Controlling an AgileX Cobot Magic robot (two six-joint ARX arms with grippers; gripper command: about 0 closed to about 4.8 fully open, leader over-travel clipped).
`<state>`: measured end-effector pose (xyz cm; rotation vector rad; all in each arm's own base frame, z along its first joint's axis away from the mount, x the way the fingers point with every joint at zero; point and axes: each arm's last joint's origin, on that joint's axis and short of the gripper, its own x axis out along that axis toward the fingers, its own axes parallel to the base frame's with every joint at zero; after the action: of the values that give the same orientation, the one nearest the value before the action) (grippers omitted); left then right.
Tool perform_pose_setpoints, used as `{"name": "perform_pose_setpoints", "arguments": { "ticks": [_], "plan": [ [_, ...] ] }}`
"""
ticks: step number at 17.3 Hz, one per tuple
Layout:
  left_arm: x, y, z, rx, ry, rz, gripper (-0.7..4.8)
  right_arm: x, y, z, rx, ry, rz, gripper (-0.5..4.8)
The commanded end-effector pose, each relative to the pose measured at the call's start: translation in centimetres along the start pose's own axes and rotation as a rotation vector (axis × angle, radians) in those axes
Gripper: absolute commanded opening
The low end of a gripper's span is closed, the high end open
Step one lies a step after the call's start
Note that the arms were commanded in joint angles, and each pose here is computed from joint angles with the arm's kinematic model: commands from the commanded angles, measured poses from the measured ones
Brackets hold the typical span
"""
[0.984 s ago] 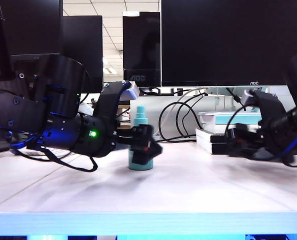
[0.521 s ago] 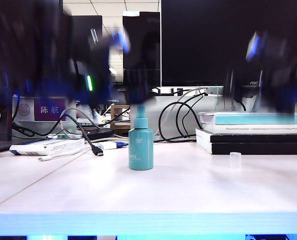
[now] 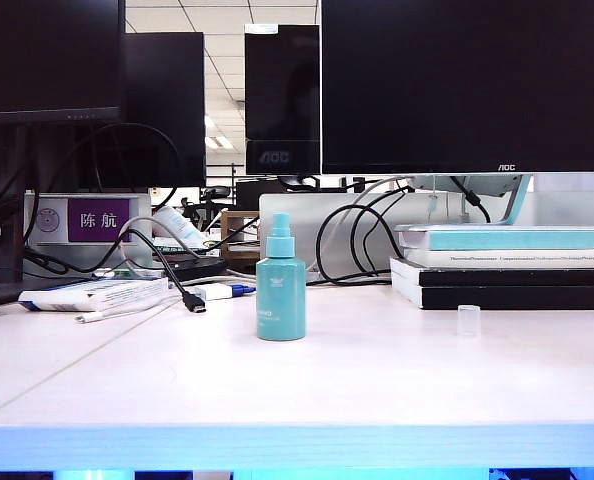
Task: Pick up the sprayer with the left hand and remove the lid with the right hand then place it on the table.
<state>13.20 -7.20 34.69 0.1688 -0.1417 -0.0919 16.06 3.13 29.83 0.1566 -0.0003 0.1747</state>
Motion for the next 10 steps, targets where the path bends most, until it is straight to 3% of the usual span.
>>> {"name": "perform_pose_setpoints", "arguments": {
  "ticks": [1, 3, 4, 5, 6, 7, 8, 10],
  "plan": [
    [-6.1, 2.8, -2.0, -0.037, 0.13, -0.003, 1.66, -3.9, 0.1, -0.1, 0.056, -0.09, 0.068, 0.88],
    [-8.9, 3.7, -4.9, -0.114, 0.093, 0.033, 1.43, -6.2, -0.4, -2.0, 0.082, -0.156, 0.062, 0.61],
    [-10.0, 4.0, -6.8, -0.182, 0.067, 0.121, 1.43, -6.9, -0.7, -3.7, 0.103, -0.173, 0.051, 0.61],
    [-9.8, 3.6, -8.0, -0.194, 0.07, 0.132, 1.44, -7.3, -1.0, -5.4, 0.145, -0.185, 0.031, 0.62],
    [-9.3, 3.1, -9.0, -0.171, 0.112, 0.13, 1.43, -7.3, -1.4, -7.0, 0.183, -0.195, -0.007, 0.62],
    [-8.6, 2.3, -10.0, -0.162, 0.109, 0.041, 1.43, -7.4, -1.6, -8.6, 0.215, -0.192, 0.008, 0.62],
    [-8.2, 1.7, -10.7, -0.199, 0.095, -0.017, 1.41, -7.4, -1.8, -9.8, 0.22, -0.18, 0.002, 0.62],
    [-7.5, 0.7, -13.2, -0.123, 0.107, -0.042, 0.38, -6.8, -2.2, -12.7, 0.212, -0.028, -0.024, 0.62]
  ]
}}
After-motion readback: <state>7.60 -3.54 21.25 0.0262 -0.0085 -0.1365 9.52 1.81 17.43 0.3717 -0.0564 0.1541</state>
